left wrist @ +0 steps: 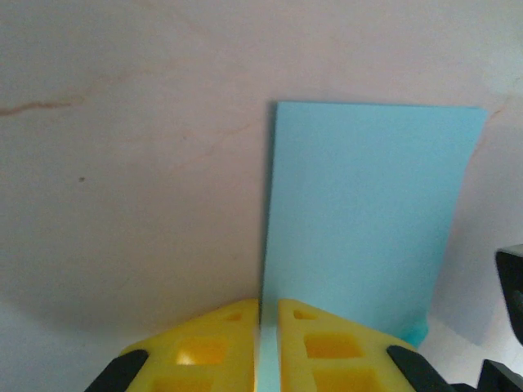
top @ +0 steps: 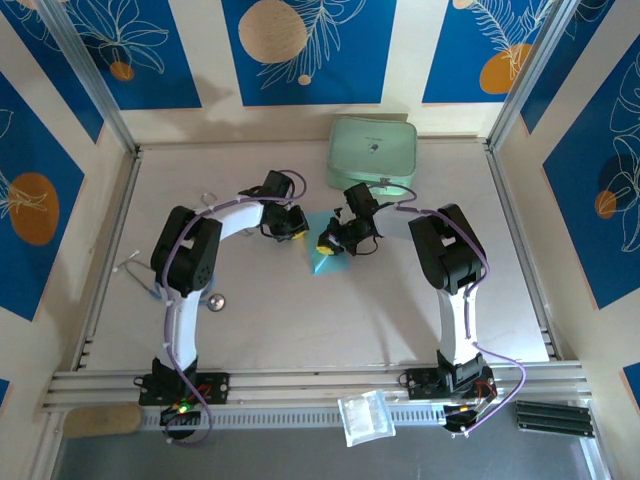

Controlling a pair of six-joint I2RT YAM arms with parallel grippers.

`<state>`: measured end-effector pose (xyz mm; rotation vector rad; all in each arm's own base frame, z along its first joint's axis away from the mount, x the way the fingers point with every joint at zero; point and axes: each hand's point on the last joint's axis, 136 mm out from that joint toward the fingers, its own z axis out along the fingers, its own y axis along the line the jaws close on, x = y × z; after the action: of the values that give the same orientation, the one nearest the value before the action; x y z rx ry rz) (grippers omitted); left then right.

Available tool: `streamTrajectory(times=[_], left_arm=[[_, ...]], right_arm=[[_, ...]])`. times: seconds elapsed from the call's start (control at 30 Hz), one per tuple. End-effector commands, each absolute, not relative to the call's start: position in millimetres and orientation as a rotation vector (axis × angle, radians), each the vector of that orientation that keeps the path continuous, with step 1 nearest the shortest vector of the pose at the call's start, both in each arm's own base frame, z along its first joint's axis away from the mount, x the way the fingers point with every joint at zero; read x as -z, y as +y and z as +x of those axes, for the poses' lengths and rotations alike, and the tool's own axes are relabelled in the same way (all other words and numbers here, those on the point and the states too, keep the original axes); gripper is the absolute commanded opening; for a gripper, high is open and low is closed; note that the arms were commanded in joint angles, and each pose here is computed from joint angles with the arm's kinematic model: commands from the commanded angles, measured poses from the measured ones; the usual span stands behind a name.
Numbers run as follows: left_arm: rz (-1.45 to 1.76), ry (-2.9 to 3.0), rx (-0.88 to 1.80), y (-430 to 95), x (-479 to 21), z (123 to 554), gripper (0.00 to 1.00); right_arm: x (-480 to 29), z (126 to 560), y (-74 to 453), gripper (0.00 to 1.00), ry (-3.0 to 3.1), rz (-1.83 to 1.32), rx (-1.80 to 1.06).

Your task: Fold a paper plane with a square sheet of paper (pick it up from the middle)

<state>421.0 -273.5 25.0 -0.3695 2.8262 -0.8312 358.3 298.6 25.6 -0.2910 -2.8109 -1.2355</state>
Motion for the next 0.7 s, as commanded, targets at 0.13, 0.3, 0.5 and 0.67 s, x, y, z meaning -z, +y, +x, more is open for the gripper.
streamTrajectory(times=[0.13, 0.3, 0.5, 0.67], left_arm=[[-0.352, 2.883, 0.821, -275.8, -14.0, 410.1, 0.14], [-0.362, 2.891, 0.816, -275.5, -10.4, 408.1, 0.13], [-0.356, 2.884, 0.819, -275.7, -13.6, 408.8, 0.12], [-0.346, 2.872, 0.83, -277.8, -19.2, 410.7, 0.12]], right_arm=[[-29.0, 361.6, 305.5, 0.0, -2.804, -0.264, 1.258], [-26.9, 362.9, 305.0, 0.0, -2.81, -0.275, 1.253], [-28.6, 365.2, 307.1, 0.0, -2.809, -0.265, 1.269], [-26.5, 364.3, 306.9, 0.0, -2.803, -0.267, 1.27]])
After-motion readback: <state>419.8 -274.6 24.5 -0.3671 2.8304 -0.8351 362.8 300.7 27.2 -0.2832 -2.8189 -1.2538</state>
